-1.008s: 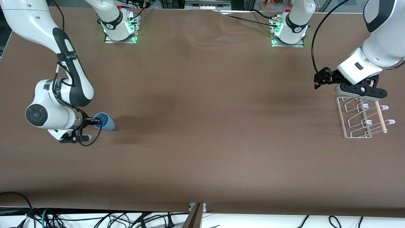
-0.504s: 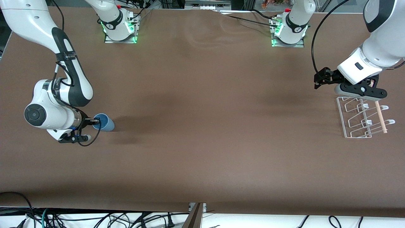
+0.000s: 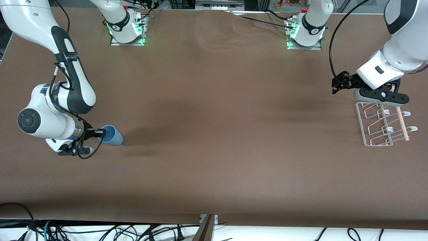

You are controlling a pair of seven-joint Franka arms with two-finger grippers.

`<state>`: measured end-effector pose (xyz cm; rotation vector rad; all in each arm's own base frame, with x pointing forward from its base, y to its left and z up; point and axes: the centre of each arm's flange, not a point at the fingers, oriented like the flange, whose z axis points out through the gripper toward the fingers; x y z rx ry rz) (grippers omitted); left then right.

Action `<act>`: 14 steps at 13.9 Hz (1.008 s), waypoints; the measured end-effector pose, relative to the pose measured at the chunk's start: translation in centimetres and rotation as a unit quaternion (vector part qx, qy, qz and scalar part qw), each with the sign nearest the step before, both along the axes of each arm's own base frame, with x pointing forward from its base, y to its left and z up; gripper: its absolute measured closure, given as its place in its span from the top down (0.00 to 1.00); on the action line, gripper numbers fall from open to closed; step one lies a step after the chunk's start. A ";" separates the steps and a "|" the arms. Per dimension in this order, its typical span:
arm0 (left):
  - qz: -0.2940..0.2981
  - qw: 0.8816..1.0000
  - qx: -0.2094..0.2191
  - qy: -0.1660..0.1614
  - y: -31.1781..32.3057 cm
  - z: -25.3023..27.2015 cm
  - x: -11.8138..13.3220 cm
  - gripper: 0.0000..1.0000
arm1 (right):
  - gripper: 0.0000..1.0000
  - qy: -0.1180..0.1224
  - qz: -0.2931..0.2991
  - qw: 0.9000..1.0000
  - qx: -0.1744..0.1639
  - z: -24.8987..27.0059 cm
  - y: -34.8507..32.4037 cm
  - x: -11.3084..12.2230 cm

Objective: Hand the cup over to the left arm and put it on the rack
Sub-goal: 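Lift the blue cup with the right gripper toward the table middle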

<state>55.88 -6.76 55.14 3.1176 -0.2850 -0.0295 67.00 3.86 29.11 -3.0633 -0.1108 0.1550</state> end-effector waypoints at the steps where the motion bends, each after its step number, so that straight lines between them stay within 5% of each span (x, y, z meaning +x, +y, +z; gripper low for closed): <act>1: 0.000 1.000 0.000 0.000 0.0 0.0 0.0 1.00 | 0.05 -0.002 0.006 1.000 0.010 0.5 1.8 0.1; 6: 0.000 1.000 0.000 0.000 0.0 0.0 0.0 1.00 | 0.05 -0.013 0.049 0.998 0.036 2.4 10.8 -0.2; 14: -0.076 0.997 -0.009 0.025 -1.0 -2.7 1.2 1.00 | 0.05 -0.021 -0.023 0.996 0.085 6.6 28.5 -3.1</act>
